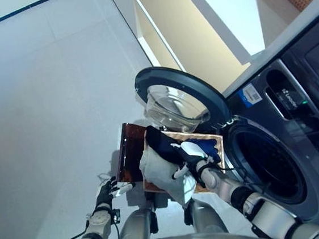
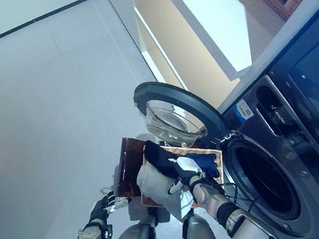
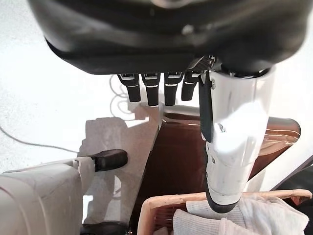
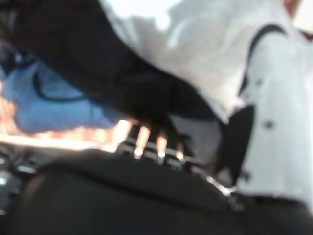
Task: Pick up the clothes and place them into the washing machine
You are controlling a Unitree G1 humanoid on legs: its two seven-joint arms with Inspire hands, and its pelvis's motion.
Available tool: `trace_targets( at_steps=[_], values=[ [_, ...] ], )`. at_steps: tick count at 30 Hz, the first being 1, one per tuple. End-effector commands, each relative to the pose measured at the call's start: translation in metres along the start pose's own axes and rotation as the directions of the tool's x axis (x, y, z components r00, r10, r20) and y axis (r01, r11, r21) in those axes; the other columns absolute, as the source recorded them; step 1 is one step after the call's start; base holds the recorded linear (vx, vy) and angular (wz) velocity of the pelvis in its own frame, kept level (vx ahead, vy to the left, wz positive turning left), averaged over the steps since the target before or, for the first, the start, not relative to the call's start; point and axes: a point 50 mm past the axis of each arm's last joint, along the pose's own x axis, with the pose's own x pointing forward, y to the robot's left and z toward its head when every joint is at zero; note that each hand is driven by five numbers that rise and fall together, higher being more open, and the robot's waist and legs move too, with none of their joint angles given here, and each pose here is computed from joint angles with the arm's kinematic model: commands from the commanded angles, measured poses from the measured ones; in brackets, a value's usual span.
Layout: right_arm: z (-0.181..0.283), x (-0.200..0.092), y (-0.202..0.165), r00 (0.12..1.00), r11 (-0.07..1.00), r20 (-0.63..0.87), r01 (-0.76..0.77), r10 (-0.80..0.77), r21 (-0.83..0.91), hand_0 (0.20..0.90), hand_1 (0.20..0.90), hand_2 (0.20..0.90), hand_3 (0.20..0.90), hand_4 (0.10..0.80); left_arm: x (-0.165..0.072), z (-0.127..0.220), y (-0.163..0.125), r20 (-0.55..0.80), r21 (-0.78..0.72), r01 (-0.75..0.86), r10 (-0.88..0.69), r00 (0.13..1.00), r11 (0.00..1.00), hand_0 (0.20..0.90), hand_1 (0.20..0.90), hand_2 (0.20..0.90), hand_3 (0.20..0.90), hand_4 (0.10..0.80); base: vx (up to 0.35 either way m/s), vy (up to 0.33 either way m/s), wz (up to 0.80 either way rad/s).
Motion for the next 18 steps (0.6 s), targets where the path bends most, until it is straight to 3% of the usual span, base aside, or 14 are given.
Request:
trace_targets(
  at_steps=[1, 18],
  values=[
    [0.029, 0.008, -0.005, 0.993, 0.999, 0.104, 0.044, -0.046, 0.019, 0.900, 0.900, 0.900, 0.900, 0.800, 0.000, 0.004, -0.002, 0.032, -0.009, -0.017, 0.017, 0.999, 1.000, 0.900, 0.900, 0.900, 0.900, 0.800, 0.000, 0.000, 0.00],
    [0.047, 0.015, -0.004, 0.990, 1.000, 0.142, 0.020, -0.022, 0.013, 0.900, 0.900, 0.900, 0.900, 0.800, 0.003, 0.014, -0.005, 0.058, -0.021, -0.009, 0.010, 0.998, 1.000, 0.900, 0.900, 0.900, 0.900, 0.800, -0.021, 0.013, 0.01]
  ],
)
